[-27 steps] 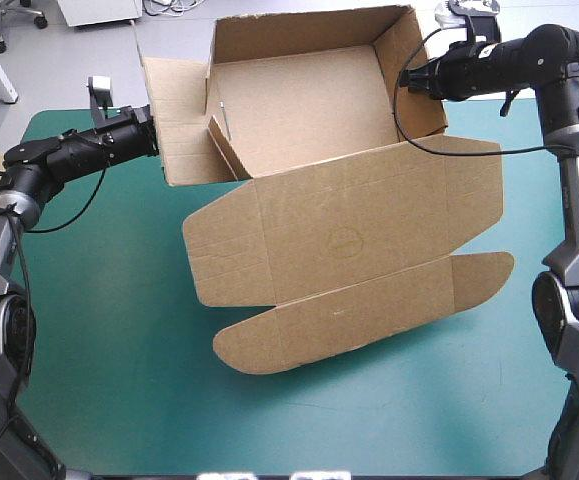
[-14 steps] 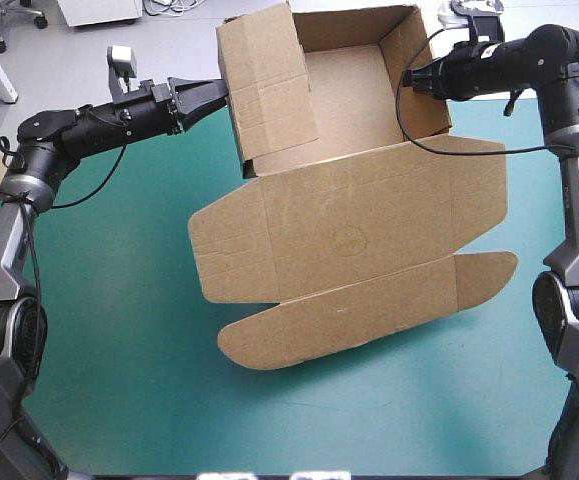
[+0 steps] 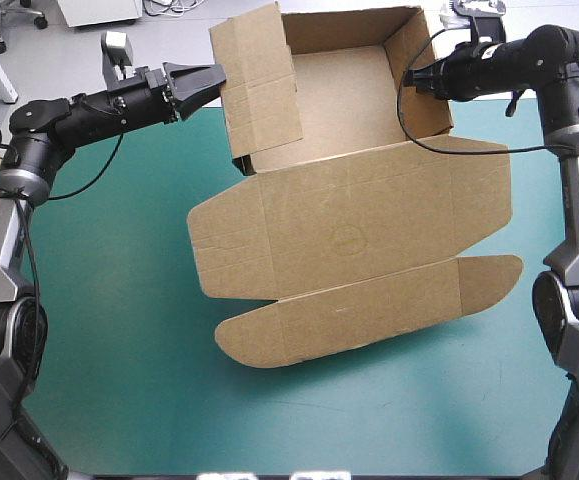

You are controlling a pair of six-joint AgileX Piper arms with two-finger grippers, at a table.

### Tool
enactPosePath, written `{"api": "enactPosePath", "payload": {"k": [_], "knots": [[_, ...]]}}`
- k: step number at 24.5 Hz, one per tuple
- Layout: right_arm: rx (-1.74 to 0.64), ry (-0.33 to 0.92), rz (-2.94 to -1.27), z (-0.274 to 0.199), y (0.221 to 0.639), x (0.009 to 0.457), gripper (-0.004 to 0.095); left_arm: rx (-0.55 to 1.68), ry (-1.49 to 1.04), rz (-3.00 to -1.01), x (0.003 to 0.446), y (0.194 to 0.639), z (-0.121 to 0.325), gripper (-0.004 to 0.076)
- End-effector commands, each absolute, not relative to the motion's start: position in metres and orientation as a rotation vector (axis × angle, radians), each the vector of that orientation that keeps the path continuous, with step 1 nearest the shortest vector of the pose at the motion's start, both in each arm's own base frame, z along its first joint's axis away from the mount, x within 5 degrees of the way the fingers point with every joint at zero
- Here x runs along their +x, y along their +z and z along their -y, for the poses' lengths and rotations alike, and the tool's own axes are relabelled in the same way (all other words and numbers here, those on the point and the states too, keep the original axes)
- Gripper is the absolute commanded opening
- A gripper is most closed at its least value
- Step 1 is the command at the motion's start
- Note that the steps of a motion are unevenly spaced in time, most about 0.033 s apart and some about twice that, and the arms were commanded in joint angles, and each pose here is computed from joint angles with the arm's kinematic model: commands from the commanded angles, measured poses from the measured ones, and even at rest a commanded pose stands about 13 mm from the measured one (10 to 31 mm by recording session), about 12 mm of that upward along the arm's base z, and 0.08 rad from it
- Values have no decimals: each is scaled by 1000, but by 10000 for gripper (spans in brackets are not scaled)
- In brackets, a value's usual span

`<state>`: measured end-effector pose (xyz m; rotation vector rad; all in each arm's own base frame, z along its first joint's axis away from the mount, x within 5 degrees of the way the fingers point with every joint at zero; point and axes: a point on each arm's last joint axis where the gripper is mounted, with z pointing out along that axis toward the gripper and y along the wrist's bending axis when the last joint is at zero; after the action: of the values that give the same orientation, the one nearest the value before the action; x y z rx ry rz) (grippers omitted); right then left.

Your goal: Fold the box

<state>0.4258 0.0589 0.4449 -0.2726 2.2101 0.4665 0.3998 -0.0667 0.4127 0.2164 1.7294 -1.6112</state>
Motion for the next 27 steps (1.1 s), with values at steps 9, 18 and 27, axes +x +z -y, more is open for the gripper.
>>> {"api": "enactPosePath", "payload": {"k": [9,18,27], "knots": [[-246,511,-2077,-67,480,406,-11,431,-1469,-1815,370,457,98,437],[-231,438,-2130,-84,475,404,-11,392,-1268,-1914,371,470,101,437],[-191,461,-2183,-87,472,401,-7,375,-995,-2085,373,455,125,426]]}}
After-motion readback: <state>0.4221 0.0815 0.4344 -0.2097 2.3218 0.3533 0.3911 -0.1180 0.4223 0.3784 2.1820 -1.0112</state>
